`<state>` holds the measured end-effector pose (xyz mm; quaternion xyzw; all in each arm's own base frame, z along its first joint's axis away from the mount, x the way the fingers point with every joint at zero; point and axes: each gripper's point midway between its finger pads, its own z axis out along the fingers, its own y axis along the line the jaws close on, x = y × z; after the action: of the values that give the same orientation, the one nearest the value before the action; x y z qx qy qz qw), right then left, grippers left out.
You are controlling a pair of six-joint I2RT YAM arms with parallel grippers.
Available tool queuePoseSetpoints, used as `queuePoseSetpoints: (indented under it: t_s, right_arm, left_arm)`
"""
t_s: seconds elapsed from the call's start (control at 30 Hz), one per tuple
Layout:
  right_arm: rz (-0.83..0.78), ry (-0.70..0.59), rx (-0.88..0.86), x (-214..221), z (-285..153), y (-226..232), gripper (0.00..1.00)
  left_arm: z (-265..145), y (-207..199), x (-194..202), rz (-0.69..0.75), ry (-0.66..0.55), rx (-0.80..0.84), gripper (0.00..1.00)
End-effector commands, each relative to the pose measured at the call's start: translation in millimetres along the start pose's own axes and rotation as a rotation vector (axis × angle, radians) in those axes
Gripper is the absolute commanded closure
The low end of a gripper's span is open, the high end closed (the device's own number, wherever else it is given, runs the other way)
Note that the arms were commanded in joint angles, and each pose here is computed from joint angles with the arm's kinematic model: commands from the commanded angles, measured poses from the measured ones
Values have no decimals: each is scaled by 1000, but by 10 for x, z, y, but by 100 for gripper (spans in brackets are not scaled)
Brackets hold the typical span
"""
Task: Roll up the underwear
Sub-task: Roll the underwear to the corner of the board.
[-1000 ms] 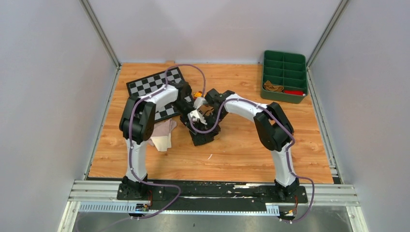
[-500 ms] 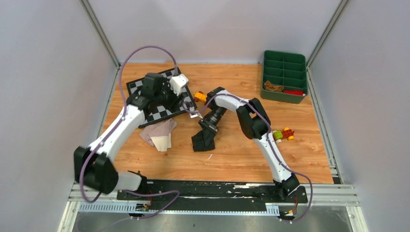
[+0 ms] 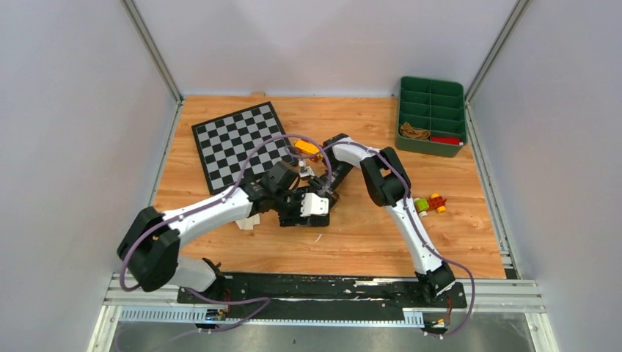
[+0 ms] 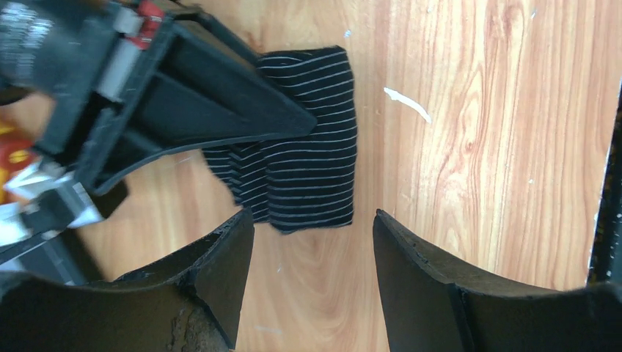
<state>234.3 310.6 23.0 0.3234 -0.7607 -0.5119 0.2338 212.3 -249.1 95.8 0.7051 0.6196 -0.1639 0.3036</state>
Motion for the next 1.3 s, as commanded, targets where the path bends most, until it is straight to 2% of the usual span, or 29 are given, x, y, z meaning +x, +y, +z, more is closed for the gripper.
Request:
queuePoseSetpoints:
  t_s: [0.0,0.17,0.43,0.6,0.77,0.93,1.03,1.1,1.17,1.27]
  right_arm:
    - [-46,46,148,100,42,-879,99]
    - [-45,53,152,114,52,-883,99]
    - [-38,65,145,158,99,-883,99]
    - [-34,70,142,170,117,-881,99]
    - [-45,71,144,171,111,-866,99]
    - [-69,61,138,164,84,-791,97]
    - [-108,40,134,162,11,-631,93]
    - [-135,14,135,140,-83,-480,85]
    - [-178,-21,147,103,-244,-281,67]
    - [-351,-138,193,-9,-622,125,42]
  left_arm:
    - [257,71,-156,63,-55,35,33]
    - [444,-30,-1,71,-9,63,35]
    - [645,-33,-89,61,-41,-28,31]
    - [766,46,19,116,51,-66,35]
    - [790,18,122,141,127,-29,47]
    - [875,-28,165,131,175,33,77]
    - [888,-34,162,124,186,51,95]
    - [884,-55,149,120,180,61,100]
    - [877,-94,149,114,177,88,100]
    - [867,-135,154,94,181,138,100]
